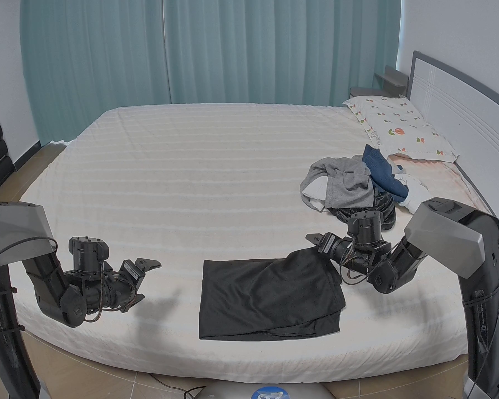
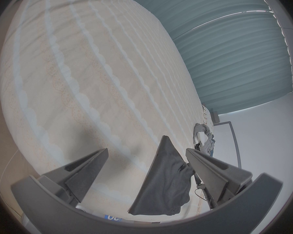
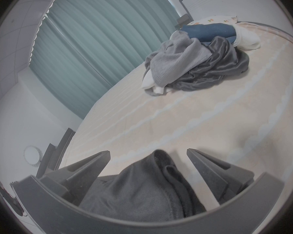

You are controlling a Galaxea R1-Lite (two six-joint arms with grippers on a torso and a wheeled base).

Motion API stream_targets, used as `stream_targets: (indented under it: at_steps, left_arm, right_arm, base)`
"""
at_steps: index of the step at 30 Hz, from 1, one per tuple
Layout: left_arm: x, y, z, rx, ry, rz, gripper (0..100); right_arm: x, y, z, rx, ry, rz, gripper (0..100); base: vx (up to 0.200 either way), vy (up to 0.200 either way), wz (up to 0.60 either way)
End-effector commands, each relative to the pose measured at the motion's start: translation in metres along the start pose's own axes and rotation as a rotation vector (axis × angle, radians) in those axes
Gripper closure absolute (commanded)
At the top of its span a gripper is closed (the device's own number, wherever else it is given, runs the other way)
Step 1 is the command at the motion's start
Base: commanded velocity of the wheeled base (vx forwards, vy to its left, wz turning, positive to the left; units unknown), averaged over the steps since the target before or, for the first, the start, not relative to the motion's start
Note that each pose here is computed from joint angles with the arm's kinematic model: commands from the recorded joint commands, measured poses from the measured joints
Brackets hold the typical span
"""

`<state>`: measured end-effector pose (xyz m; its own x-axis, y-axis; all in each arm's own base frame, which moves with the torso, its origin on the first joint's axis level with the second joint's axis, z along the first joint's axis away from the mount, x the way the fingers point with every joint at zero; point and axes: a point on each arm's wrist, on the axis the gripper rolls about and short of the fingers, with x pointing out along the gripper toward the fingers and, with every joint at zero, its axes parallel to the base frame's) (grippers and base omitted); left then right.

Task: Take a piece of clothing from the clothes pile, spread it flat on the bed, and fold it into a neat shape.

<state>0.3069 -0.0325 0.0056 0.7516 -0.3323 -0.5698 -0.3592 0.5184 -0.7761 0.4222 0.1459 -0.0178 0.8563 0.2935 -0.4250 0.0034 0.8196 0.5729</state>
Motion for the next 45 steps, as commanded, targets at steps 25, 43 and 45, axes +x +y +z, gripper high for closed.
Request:
stream_targets:
  at_steps: [25,43,45]
  left_arm:
    - [0.0,0.0,0.0,-0.001,0.001,0.001,0]
    - [0.0,0.0,0.0,0.001,0.001,-0.001,0]
    - [0.0,0.0,0.0,0.0,0.0,-0.001,0]
  right_arm:
    - [0.012,-0.029,0.008,-0.001,-0.036,-0.065,100]
    - [0.01,-0.012,0.0,-0.018,-0.01,-0.018,0]
    - [0.01,-0.009,-0.002,-0.023,-0.004,-0.012,0]
  base:
    - [0.0,0.0,0.0]
    - [0.0,0.0,0.0]
    - [0.0,0.0,0.0]
